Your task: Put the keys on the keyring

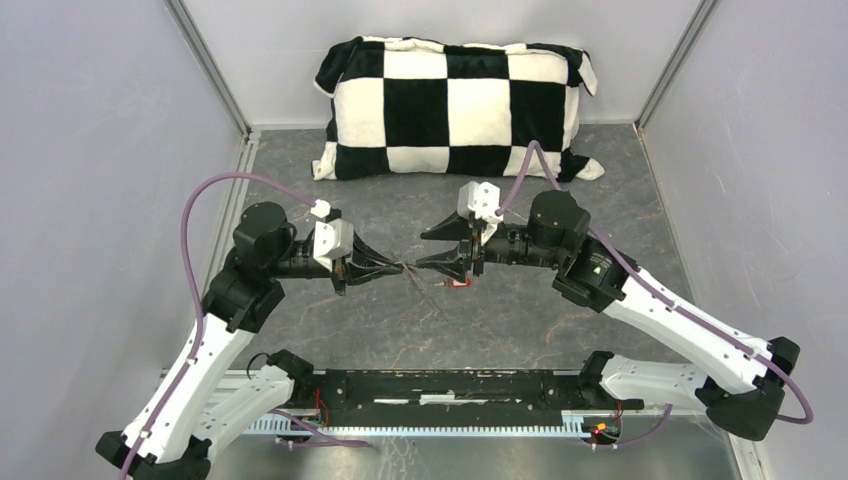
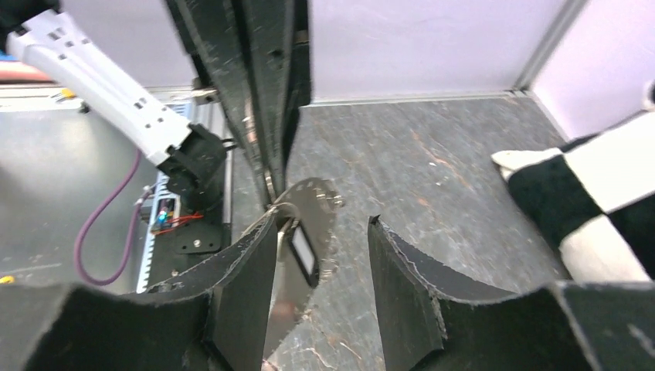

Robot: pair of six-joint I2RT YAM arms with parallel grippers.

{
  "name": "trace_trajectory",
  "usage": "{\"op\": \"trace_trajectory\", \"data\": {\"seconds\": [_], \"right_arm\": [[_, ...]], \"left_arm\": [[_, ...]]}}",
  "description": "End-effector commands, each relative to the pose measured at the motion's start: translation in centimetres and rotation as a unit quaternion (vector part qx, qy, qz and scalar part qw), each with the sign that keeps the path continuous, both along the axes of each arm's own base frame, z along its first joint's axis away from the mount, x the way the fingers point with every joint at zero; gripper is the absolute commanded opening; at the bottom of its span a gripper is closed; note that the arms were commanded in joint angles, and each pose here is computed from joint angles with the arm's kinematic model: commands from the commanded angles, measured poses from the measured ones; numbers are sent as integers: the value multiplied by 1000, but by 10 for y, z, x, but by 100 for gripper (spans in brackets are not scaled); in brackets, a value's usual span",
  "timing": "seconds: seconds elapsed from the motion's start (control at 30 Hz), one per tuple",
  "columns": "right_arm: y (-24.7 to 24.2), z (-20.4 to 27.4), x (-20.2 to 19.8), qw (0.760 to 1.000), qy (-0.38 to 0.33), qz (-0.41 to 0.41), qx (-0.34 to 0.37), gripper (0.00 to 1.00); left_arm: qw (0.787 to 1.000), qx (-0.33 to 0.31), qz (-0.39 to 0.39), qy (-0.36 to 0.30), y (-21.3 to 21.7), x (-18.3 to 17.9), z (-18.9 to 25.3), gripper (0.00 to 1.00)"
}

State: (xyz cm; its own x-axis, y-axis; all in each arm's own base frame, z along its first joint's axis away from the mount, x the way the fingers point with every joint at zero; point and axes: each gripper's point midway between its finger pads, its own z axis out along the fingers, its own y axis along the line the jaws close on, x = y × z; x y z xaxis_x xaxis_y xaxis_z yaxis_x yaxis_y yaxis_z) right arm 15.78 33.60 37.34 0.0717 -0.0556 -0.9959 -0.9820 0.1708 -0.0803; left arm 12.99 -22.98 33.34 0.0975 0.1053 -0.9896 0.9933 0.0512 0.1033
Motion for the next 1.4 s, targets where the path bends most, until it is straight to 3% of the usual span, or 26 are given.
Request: {"op": "trace_trajectory", "data": {"seconds": [0.0, 0.27, 0.47, 0.77, 0.87, 1.0, 1.07, 1.2, 1.37], "right_arm": [[7, 17, -22, 996, -27, 68, 53, 52], [15, 22, -35, 990, -10, 113, 86, 50], [19, 14, -32, 990, 7, 113, 81, 38], [23, 5, -34, 990, 17, 126, 59, 41], [25, 6, -32, 990, 17, 124, 58, 28], [28, 9, -30, 990, 16, 126, 59, 1], [29, 8, -30, 991, 20, 126, 51, 0], [32, -6, -20, 996, 11, 91, -18, 0], [38, -27, -15, 993, 10, 60, -101, 0]], "left_arm": [[997, -50, -47, 19, -9, -13, 34, 2], [997, -48, -56, 16, -10, -13, 35, 2], [997, -45, -60, 9, -10, -14, 36, 2], [997, -44, -60, 4, -9, -15, 38, 2], [997, -43, -65, 3, -9, -17, 37, 2], [996, -35, -77, 0, -8, -20, 34, 2], [997, -23, -76, 1, -7, -19, 27, 3], [998, 28, -46, -23, -2, -5, 8, 24], [994, 89, -41, -54, 7, 3, -10, 26]]}}
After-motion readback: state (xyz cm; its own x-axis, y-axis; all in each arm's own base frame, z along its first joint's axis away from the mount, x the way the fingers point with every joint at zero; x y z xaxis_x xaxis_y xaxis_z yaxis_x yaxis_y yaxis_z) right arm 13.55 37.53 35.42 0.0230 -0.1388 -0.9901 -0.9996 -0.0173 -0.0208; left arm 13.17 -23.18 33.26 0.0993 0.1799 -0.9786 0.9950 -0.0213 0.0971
